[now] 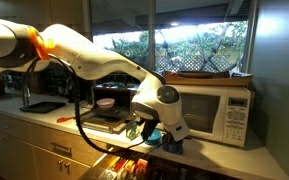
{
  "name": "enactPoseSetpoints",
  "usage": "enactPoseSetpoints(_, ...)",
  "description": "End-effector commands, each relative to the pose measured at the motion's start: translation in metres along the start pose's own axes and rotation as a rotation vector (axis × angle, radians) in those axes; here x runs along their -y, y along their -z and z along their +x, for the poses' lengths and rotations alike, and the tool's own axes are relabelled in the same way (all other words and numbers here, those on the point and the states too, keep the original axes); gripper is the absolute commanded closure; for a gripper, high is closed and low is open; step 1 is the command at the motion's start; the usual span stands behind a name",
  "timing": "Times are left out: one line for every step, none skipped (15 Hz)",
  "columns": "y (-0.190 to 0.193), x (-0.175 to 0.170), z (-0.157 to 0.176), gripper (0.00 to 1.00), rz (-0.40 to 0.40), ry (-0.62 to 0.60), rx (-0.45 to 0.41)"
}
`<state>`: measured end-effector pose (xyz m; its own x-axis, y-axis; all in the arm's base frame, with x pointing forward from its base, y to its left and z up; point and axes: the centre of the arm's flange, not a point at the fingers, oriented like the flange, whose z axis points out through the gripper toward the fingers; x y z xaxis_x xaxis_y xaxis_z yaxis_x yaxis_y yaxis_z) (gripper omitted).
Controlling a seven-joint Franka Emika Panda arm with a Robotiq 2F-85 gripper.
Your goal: Put a pen on the dark blue bowl
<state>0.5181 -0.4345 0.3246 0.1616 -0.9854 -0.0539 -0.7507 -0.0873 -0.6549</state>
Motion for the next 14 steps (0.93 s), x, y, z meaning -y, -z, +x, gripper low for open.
enactPoseSetpoints(-0.012,0.002,-0.001,0.97,-0.018,-0.011,-0.013)
enactPoseSetpoints(-0.014,0.003,-0.004,0.97,-0.020,-0.011,-0.012)
enactPoseSetpoints(-0.016,0.003,-0.005,0.97,-0.022,-0.012,-0.012)
enactPoseSetpoints(-0.017,0.003,-0.006,0.97,-0.027,-0.013,-0.013)
enactPoseSetpoints(-0.019,0.003,-0.007,0.97,-0.032,-0.015,-0.014)
enactPoseSetpoints(-0.020,0.003,-0.008,0.97,-0.038,-0.018,-0.013)
enactPoseSetpoints(-0.020,0.003,-0.010,0.64,-0.044,-0.020,-0.015)
enactPoseSetpoints(-0.020,0.003,-0.011,0.62,-0.049,-0.016,-0.017)
enactPoseSetpoints(-0.016,0.004,-0.013,0.56,-0.060,-0.013,-0.025)
enactPoseSetpoints(-0.006,0.006,-0.016,0.50,-0.074,0.001,-0.047)
enactPoseSetpoints(0.007,0.008,-0.019,0.41,-0.089,0.014,-0.075)
enactPoseSetpoints(0.025,0.009,-0.020,0.34,-0.104,0.030,-0.107)
enactPoseSetpoints(0.040,0.011,-0.021,0.27,-0.113,0.050,-0.132)
enactPoseSetpoints(0.058,0.012,-0.024,0.19,-0.117,0.068,-0.149)
